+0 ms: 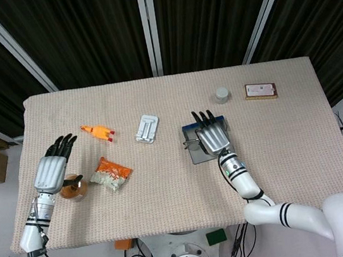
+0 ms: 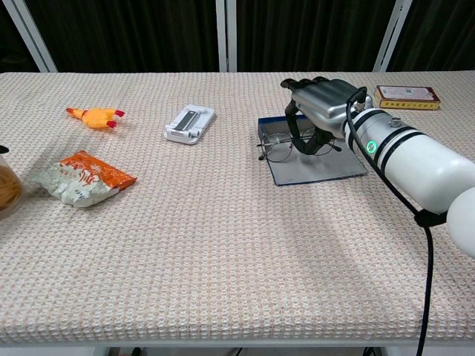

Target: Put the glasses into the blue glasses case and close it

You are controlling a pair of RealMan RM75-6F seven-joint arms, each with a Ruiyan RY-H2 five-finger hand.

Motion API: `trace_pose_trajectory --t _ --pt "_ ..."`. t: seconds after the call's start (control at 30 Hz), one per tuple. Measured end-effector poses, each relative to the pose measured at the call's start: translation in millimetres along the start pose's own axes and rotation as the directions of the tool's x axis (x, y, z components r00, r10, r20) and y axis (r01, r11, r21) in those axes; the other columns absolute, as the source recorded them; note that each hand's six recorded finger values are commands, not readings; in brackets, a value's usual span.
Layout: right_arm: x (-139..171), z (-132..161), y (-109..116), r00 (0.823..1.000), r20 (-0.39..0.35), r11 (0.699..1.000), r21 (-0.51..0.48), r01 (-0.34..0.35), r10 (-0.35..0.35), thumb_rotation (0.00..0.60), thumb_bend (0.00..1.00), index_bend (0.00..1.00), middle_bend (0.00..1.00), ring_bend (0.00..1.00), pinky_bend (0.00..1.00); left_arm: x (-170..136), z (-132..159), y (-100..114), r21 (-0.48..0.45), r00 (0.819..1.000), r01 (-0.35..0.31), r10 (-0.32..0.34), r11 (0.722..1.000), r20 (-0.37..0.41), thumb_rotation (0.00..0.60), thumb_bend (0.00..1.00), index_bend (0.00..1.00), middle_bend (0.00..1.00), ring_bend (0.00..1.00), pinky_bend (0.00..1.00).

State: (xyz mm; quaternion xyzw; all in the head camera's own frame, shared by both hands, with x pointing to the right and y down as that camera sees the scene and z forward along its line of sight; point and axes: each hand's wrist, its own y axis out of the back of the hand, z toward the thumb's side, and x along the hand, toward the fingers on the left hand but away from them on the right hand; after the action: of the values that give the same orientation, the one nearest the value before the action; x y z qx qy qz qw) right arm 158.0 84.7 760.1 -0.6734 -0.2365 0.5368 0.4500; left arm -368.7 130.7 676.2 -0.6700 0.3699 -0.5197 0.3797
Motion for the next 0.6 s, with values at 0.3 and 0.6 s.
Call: trace_pose_trajectory --t 0.3,0.6 --pt "-14.8 1.0 -6.7 1.000 0.005 1.000 0.024 -0.016 0.016 0.600 0.49 0.71 0.00 0.00 0.00 -0.3 -3.2 -3.3 -0.003 1.000 0.008 -0.008 1.000 -0.006 0.596 0.04 0.06 0.04 0.03 0.20" --pt "-17.5 -5.9 -13.0 1.000 0.022 0.999 0.037 -0.019 0.018 0.600 0.49 0.71 0.00 0.00 0.00 0.2 -3.8 -5.6 -0.006 1.000 0.013 -0.013 1.000 -0.008 0.595 0.04 0.06 0.04 0.03 0.20"
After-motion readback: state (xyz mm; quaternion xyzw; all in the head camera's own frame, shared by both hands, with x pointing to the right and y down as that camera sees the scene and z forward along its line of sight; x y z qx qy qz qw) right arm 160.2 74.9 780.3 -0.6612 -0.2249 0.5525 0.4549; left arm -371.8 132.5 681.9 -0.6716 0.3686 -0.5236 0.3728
